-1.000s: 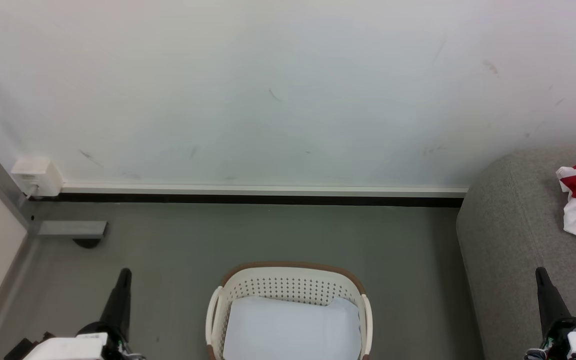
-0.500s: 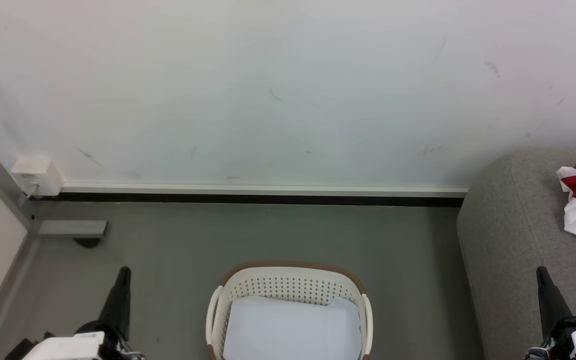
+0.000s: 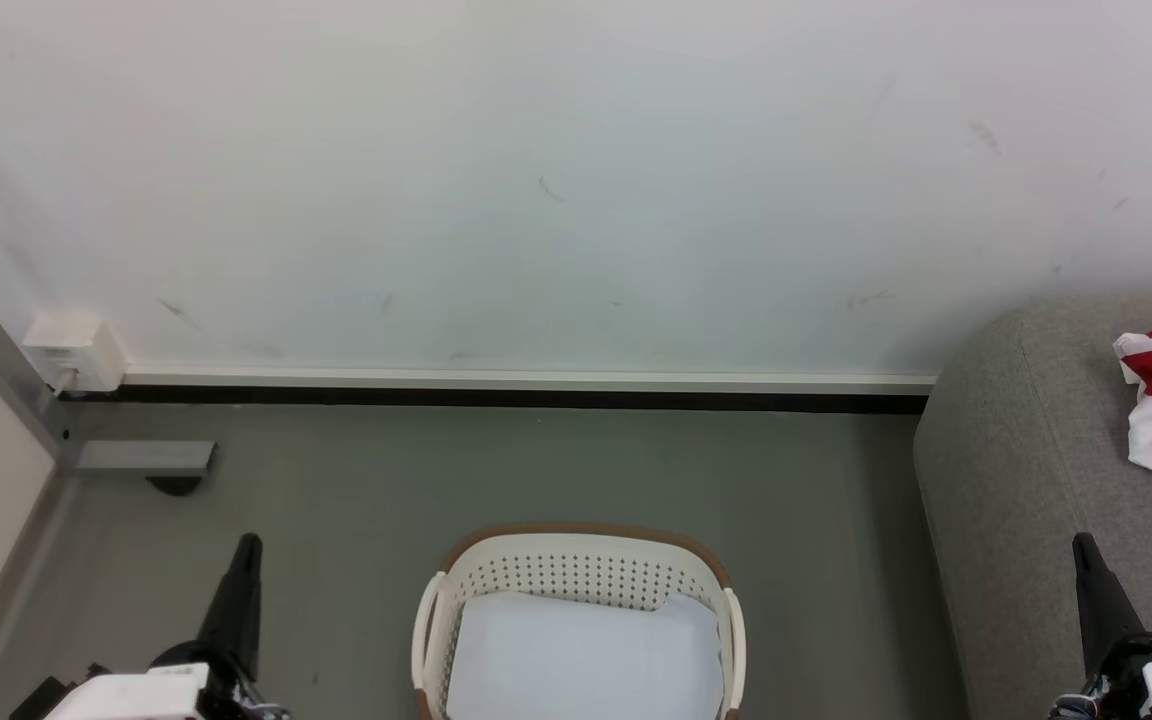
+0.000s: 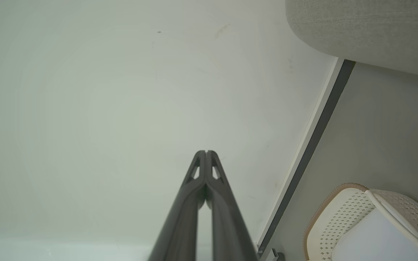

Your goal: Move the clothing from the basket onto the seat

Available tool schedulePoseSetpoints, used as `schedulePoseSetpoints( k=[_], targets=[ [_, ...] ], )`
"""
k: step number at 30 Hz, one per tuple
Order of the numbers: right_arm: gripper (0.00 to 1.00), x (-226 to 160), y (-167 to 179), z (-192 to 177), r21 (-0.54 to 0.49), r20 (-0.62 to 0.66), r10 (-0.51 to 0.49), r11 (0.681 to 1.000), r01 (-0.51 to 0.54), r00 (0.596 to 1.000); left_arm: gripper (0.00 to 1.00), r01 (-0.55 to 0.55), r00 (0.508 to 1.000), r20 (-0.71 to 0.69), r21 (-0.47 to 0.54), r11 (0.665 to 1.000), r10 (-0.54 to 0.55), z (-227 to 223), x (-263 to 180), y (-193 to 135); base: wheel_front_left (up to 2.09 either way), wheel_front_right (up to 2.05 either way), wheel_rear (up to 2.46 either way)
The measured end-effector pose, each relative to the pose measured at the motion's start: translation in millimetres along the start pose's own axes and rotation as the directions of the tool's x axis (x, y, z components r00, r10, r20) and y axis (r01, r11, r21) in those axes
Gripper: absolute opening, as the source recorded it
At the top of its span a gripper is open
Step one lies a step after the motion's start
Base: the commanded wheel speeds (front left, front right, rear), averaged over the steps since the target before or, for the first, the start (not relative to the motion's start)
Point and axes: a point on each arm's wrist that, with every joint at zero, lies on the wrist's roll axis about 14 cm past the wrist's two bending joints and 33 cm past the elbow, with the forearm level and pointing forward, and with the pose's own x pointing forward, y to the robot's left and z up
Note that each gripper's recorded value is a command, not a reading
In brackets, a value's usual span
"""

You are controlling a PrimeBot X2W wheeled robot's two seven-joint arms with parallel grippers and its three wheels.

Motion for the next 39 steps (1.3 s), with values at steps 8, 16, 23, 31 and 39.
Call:
schedulePoseSetpoints(
  k=[8,16,23,31,39],
  targets=[
    [0.0,0.0,0.0,0.0,0.0,0.0,0.0,1.0,0.0,1.0,0.0,0.0,1.0,0.0,0.0,1.0,0.0,0.0,0.0,-0.1,0.0,0.0,0.0],
    [0.0,0.0,0.0,0.0,0.0,0.0,0.0,1.0,0.0,1.0,0.0,0.0,1.0,0.0,0.0,1.0,0.0,0.0,0.0,-0.1,0.0,0.0,0.0],
    [0.0,0.0,0.1,0.0,0.0,0.0,0.0,1.0,0.0,1.0,0.0,0.0,1.0,0.0,0.0,1.0,0.0,0.0,0.0,-0.1,0.0,0.0,0.0],
    [0.0,0.0,0.1,0.0,0.0,0.0,0.0,1.0,0.0,1.0,0.0,0.0,1.0,0.0,0.0,1.0,0.0,0.0,0.1,-0.1,0.0,0.0,0.0],
    [0.0,0.0,0.1,0.1,0.0,0.0,0.0,1.0,0.0,1.0,0.0,0.001,1.0,0.0,0.0,1.0,-0.001,0.0,0.0,-0.1,0.0,0.0,0.0]
  ],
)
